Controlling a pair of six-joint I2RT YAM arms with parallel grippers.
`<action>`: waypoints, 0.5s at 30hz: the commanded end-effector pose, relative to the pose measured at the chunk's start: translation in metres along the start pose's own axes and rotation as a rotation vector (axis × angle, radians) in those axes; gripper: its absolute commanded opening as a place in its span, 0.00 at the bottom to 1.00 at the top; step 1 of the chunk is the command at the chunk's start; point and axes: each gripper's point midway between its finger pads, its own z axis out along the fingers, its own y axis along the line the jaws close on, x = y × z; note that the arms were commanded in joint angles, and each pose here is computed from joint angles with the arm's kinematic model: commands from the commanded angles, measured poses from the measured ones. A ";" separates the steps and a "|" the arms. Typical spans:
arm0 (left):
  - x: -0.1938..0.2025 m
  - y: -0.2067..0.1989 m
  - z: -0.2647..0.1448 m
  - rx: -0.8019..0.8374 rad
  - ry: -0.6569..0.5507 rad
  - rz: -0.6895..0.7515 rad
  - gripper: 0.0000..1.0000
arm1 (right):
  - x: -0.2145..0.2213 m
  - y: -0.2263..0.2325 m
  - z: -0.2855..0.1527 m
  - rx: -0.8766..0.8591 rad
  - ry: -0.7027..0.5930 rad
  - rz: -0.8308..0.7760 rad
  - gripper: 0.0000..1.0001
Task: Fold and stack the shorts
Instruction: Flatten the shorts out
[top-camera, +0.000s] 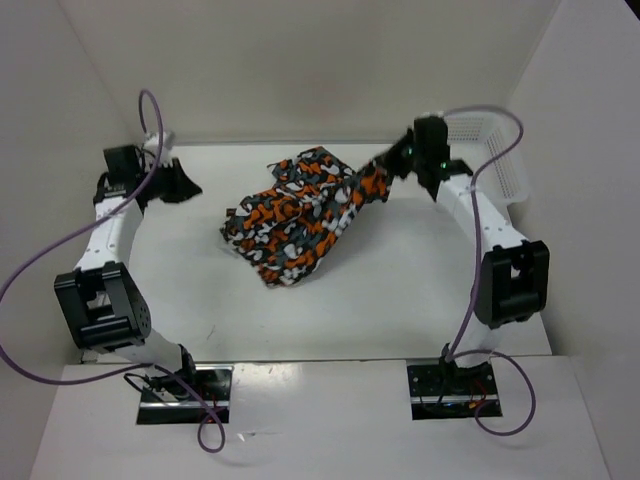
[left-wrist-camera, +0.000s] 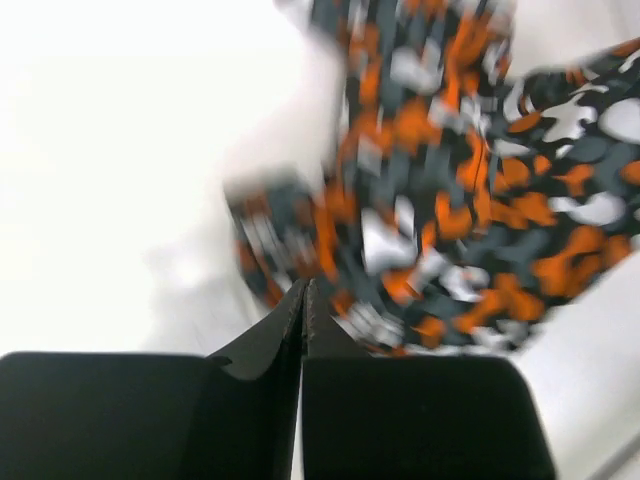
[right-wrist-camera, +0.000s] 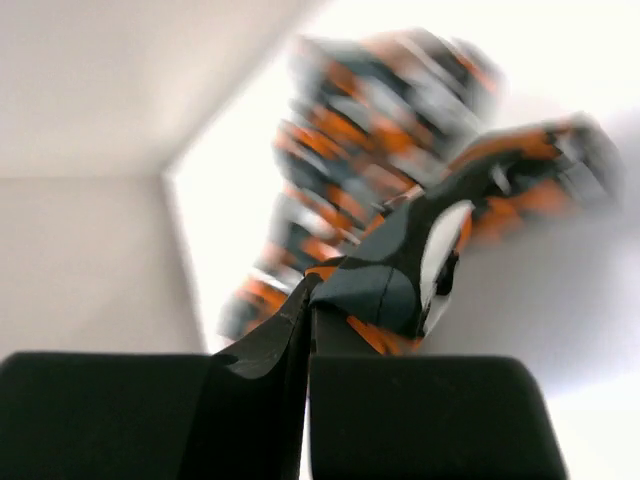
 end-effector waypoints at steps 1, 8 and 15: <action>-0.071 -0.017 -0.008 0.079 -0.121 0.129 0.00 | -0.044 0.060 -0.011 -0.076 -0.018 -0.152 0.00; -0.049 -0.026 -0.011 0.091 -0.097 0.115 0.00 | 0.003 0.008 -0.002 -0.017 0.078 -0.111 0.00; -0.001 -0.067 0.014 0.184 0.038 0.107 0.00 | 0.010 -0.027 -0.002 0.077 0.045 -0.103 0.00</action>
